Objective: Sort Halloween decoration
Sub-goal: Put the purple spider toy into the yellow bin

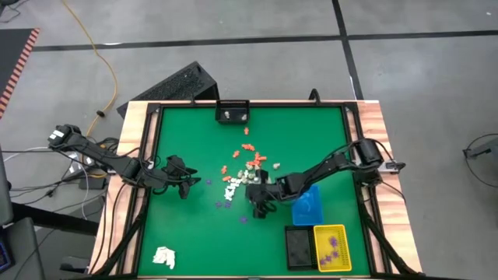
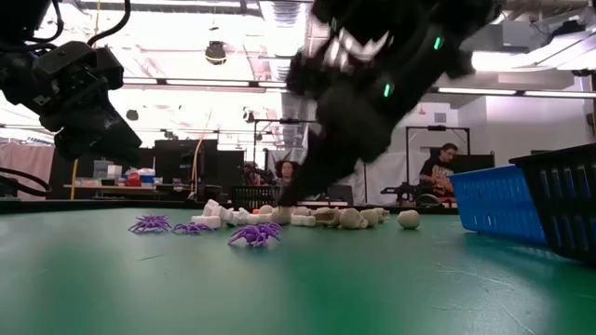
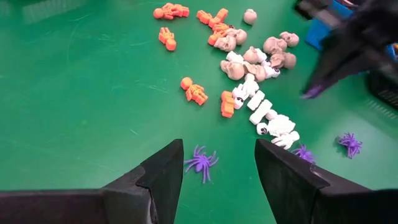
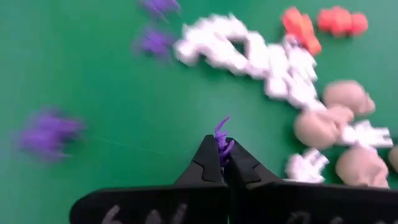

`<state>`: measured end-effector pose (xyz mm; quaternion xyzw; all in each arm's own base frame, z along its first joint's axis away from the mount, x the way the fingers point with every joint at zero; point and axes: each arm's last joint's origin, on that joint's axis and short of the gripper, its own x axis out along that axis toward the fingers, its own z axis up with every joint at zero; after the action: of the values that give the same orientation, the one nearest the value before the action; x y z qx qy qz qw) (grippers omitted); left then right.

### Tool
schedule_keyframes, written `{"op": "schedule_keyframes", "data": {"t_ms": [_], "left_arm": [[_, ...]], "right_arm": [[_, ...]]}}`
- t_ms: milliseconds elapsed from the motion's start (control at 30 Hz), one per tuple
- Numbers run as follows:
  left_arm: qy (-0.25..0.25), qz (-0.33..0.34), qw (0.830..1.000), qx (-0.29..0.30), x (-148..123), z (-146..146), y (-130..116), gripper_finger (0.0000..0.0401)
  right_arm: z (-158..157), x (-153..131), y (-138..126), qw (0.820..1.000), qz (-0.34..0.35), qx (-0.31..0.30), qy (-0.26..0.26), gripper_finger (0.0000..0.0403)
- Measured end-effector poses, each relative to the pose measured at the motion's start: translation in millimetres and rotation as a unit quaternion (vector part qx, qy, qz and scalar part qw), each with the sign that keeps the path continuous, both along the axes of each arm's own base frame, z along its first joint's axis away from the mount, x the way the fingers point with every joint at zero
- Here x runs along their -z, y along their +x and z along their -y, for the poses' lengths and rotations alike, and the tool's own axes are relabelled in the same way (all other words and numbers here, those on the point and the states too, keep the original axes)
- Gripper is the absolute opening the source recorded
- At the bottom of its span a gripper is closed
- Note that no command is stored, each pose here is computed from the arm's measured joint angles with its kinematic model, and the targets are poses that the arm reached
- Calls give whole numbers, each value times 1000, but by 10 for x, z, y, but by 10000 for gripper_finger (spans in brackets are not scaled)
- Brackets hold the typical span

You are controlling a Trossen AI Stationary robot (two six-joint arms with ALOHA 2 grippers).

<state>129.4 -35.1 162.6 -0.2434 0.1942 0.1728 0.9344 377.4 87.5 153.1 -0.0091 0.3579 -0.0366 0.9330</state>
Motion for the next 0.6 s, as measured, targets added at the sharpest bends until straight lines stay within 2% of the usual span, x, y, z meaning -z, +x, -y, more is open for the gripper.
{"op": "schedule_keyframes", "data": {"t_ms": [167, 333, 467, 600], "left_arm": [[1, 0, 1000, 1, 0, 0, 0, 189], [1, 0, 1000, 1, 0, 0, 0, 189], [2, 0, 1000, 0, 0, -1, 0, 189], [8, 2, 1000, -9, -2, -7, -1, 189]], "right_arm": [[-170, -317, -185, 999, -20, -19, 23, 1], [-420, -733, -615, 992, -73, -19, 103, 0], [-620, -964, -1049, 977, -129, 8, 168, 0], [-798, -1131, -1484, 951, -184, 68, 239, 0]]}}
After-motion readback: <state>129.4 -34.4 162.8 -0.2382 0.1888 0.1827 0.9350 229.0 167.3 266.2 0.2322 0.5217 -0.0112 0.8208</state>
